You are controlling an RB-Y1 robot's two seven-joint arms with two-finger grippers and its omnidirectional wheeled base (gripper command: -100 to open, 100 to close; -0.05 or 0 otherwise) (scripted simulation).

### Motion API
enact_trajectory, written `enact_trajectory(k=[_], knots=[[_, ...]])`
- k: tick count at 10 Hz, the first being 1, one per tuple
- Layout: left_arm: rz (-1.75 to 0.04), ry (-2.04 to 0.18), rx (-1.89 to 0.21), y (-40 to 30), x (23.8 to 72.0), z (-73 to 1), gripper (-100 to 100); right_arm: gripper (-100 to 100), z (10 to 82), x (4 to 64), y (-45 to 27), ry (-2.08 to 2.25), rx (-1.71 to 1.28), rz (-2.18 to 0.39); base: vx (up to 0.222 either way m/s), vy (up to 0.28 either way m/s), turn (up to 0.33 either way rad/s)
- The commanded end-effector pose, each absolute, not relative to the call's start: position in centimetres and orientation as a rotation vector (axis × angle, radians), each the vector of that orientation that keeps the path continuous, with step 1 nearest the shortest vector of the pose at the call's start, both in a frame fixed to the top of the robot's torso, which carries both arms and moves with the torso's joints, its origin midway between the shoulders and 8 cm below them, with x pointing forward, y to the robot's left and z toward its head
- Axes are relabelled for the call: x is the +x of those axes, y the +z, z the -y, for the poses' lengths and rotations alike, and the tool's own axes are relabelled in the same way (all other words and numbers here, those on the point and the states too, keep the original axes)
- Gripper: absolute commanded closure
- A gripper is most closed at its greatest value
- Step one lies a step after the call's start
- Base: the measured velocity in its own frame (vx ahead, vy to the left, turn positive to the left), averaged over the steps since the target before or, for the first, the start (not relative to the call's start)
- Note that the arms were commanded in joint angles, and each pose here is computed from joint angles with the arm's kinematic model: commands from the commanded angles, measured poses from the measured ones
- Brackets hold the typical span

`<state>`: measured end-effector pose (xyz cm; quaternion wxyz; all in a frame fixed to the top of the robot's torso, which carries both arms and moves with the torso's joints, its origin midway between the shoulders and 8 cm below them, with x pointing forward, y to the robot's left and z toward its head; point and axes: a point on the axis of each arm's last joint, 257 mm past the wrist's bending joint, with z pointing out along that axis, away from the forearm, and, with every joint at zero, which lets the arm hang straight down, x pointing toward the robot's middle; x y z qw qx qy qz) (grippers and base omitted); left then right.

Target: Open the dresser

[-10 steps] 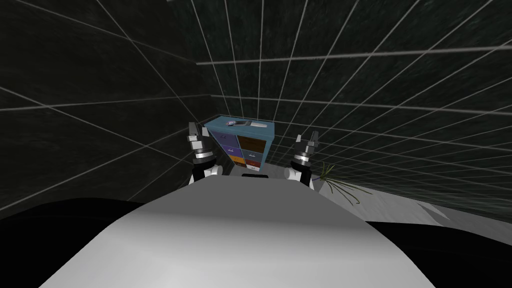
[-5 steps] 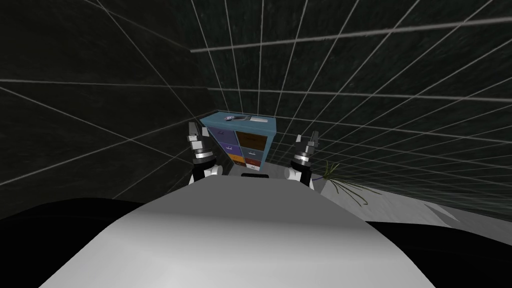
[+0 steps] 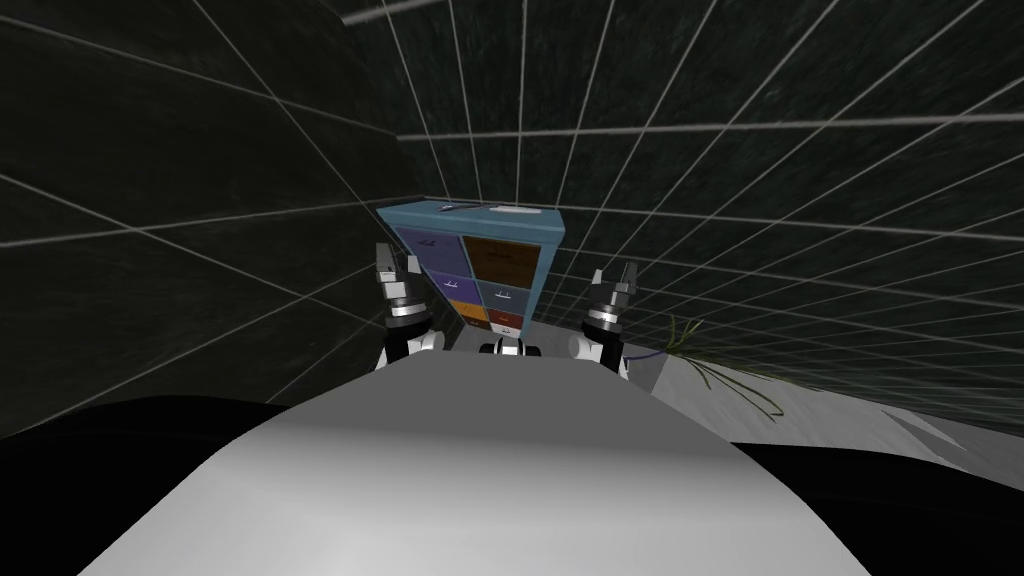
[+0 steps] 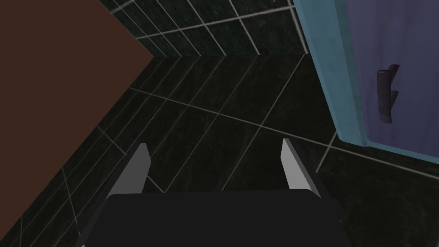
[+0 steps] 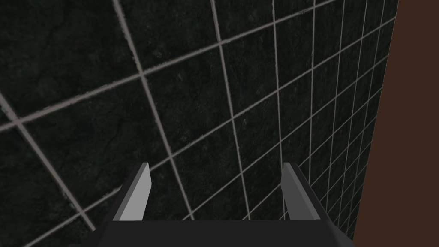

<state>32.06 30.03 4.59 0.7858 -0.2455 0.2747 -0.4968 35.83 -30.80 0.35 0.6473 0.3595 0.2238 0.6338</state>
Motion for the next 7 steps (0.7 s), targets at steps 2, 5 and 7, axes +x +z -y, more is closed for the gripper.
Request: enact_trajectory(k=[2, 5, 7], knots=[[-0.700, -1.078, -0.485, 2.7, 33.6, -29.0, -100, 0, 30.8, 35.8, 0.3, 1.441, 0.818, -0.509, -0.008, -0.032, -0.017], [-0.780, -1.073, -0.484, 0.3, 35.2, -28.6, -100, 0, 30.8, 35.8, 0.3, 1.441, 0.818, -0.509, -0.010, -0.045, -0.023], [-0.824, -1.068, -0.497, -1.5, 36.1, -28.6, -100, 0, 30.8, 35.8, 0.3, 1.441, 0.818, -0.509, -0.012, -0.048, -0.025]])
